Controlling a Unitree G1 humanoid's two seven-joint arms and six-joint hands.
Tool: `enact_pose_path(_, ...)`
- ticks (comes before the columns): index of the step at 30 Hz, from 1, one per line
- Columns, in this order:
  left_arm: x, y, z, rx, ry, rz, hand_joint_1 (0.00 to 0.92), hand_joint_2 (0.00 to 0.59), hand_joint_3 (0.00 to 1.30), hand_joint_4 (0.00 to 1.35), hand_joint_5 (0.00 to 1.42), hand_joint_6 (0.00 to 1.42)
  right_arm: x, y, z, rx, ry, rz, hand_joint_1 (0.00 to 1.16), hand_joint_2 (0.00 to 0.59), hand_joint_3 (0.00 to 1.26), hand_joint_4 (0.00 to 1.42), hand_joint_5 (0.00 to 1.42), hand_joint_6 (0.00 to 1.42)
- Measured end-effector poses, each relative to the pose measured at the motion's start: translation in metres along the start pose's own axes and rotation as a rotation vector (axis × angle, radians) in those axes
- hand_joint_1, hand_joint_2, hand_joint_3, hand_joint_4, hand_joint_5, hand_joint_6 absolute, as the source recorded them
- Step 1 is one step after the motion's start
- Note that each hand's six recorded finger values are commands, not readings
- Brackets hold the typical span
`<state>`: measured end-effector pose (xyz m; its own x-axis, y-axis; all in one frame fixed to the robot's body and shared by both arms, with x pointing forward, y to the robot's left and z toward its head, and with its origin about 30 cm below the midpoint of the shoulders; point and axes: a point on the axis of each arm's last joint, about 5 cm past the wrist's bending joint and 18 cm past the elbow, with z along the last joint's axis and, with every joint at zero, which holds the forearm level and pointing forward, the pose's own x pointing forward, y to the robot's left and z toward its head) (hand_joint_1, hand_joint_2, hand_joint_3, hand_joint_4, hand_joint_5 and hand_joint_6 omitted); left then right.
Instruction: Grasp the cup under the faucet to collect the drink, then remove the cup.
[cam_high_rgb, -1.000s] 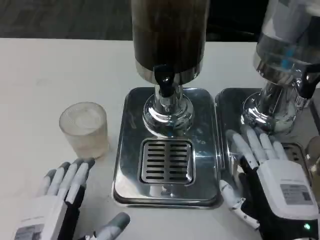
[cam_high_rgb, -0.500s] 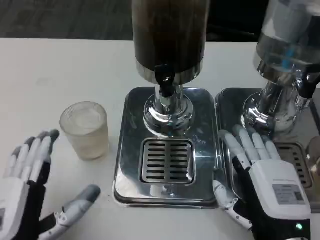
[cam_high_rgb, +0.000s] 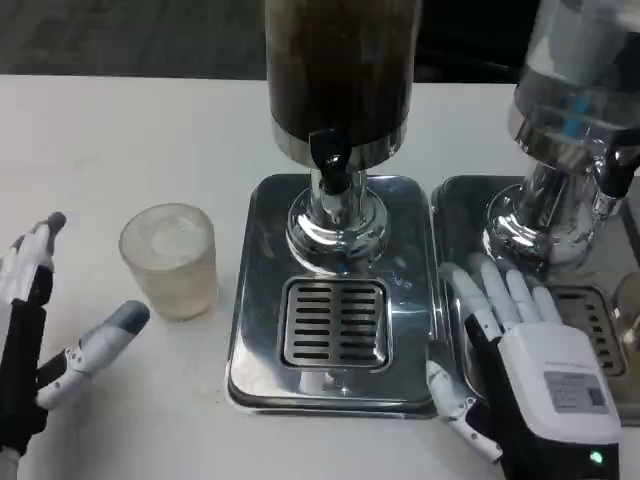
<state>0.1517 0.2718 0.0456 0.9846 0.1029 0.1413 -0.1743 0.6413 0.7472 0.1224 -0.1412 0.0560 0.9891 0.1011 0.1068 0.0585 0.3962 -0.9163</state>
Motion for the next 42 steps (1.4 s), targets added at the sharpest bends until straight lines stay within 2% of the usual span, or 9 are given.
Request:
enact_pose_path(4, 0.013, -0.005, -0.0083, -0.053, 0.046, -0.037, 0.0, 0.0, 0.0, 0.0, 0.0, 0.0, 0.0, -0.0006, 0.001, 0.003, 0.0, -0.005, 0.13, 0.522, 0.11, 0.0, 0.0, 0.0)
enact_pose_path(9, 0.027, -0.01, -0.009, -0.1, 0.07, -0.028, 0.014, 0.0, 0.0, 0.0, 0.0, 0.0, 0.001, -0.0021, 0.0034, 0.01, 0.0, -0.017, 0.13, 0.522, 0.12, 0.0, 0.0, 0.01)
enact_pose_path(13, 0.035, -0.016, -0.0087, -0.103, 0.092, -0.051, 0.059, 0.0, 0.0, 0.0, 0.0, 0.0, 0.0, -0.0018, 0.0042, 0.013, 0.004, -0.018, 0.14, 0.522, 0.12, 0.0, 0.0, 0.01)
enact_pose_path(21, 0.052, -0.023, -0.0014, -0.091, 0.094, -0.096, 0.181, 0.005, 0.0, 0.0, 0.0, 0.0, 0.0, -0.0011, 0.0057, 0.021, 0.012, -0.017, 0.14, 0.522, 0.12, 0.0, 0.0, 0.04)
enact_pose_path(26, 0.056, -0.027, 0.0014, -0.074, 0.081, -0.129, 0.216, 0.011, 0.0, 0.0, 0.0, 0.0, -0.001, -0.0012, 0.006, 0.022, 0.02, -0.016, 0.14, 0.522, 0.12, 0.0, 0.0, 0.04)
enact_pose_path(31, 0.062, -0.028, 0.0052, -0.08, 0.073, -0.128, 0.255, 0.019, 0.0, 0.0, 0.0, 0.0, -0.001, -0.0013, 0.0061, 0.021, 0.027, -0.016, 0.15, 0.522, 0.12, 0.0, 0.0, 0.06)
enact_pose_path(36, 0.065, -0.036, 0.0111, -0.113, 0.072, -0.127, 0.275, 0.026, 0.0, 0.0, 0.0, 0.0, -0.003, -0.0014, 0.0064, 0.023, 0.03, -0.015, 0.15, 0.522, 0.12, 0.0, 0.0, 0.07)
enact_pose_path(42, 0.072, -0.035, 0.0152, -0.124, 0.063, -0.129, 0.306, 0.028, 0.0, 0.0, 0.01, 0.0, -0.005, -0.0034, 0.0079, 0.029, 0.04, -0.023, 0.15, 0.522, 0.12, 0.0, 0.0, 0.08)
